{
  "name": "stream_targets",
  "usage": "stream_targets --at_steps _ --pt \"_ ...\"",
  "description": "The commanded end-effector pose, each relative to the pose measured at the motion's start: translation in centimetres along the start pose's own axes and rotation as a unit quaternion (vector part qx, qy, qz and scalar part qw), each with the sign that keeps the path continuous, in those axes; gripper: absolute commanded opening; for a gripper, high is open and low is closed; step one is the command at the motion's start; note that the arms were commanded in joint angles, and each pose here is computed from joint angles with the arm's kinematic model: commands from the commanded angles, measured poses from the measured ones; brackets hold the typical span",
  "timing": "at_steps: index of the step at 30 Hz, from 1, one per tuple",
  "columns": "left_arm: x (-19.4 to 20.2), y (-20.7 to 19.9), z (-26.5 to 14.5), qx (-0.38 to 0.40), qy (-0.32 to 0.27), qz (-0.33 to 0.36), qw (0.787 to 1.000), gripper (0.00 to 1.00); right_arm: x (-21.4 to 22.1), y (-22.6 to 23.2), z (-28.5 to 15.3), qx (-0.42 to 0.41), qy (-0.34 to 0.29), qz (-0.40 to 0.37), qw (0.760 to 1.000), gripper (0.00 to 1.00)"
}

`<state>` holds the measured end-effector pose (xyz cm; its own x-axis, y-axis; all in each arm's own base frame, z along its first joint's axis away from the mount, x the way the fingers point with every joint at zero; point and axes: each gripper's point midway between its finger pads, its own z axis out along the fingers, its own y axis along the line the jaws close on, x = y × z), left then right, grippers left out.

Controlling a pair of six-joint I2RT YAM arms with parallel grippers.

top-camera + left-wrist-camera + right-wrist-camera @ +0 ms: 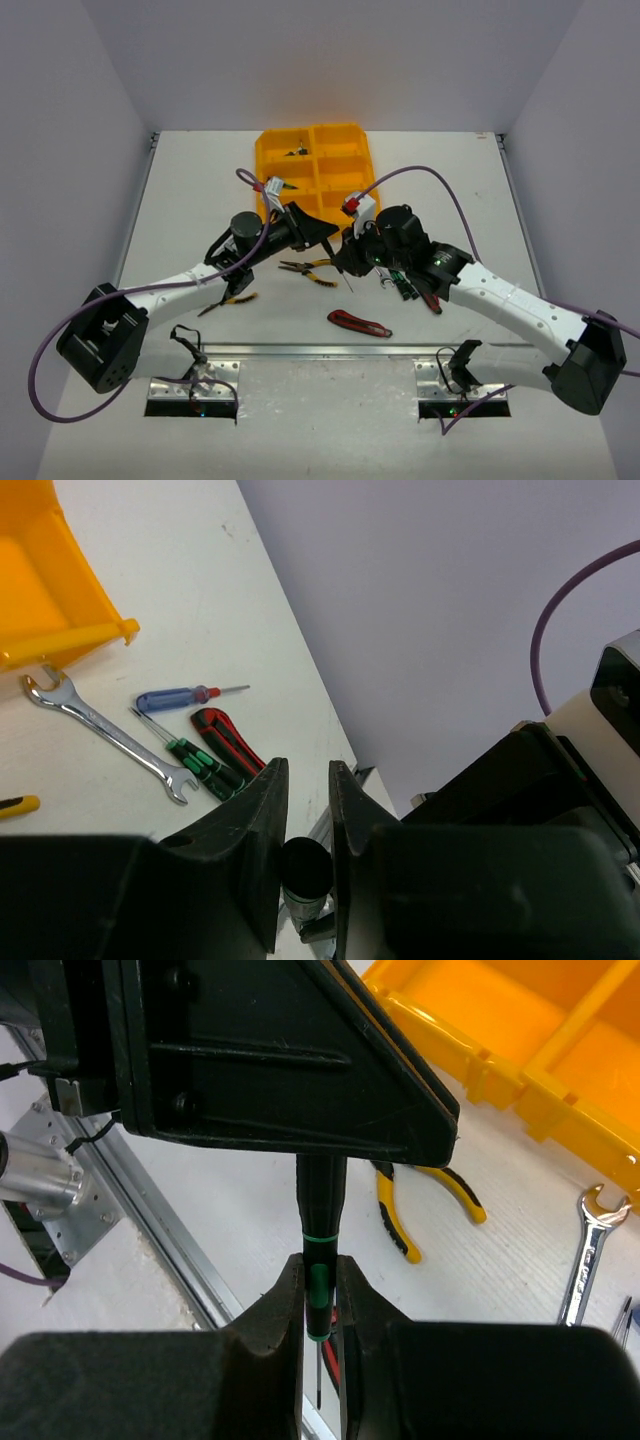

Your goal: Sort the tools into containers

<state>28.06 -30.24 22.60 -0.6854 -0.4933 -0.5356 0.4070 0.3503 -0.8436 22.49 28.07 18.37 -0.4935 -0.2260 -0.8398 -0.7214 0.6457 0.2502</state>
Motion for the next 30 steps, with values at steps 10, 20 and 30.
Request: stream_targets --at_steps 10,20,30 --pt "-12.6 5.4 -1.0 -0.218 -0.173 0.032 0.960 0.00 -3.1 -5.4 -1.2 0.167 -0.025 0.050 0.984 0.91" --pt "-28.4 14.6 -3.8 -0.381 -0.382 0.021 0.842 0.00 -0.6 -8.8 -6.5 0.275 -0.016 0.068 0.959 0.99" --pt "-27.1 24.1 2.2 -0.413 -0.341 -0.015 0.844 0.03 5.5 -11.1 -9.6 0.340 0.062 0.092 0.934 0.99"
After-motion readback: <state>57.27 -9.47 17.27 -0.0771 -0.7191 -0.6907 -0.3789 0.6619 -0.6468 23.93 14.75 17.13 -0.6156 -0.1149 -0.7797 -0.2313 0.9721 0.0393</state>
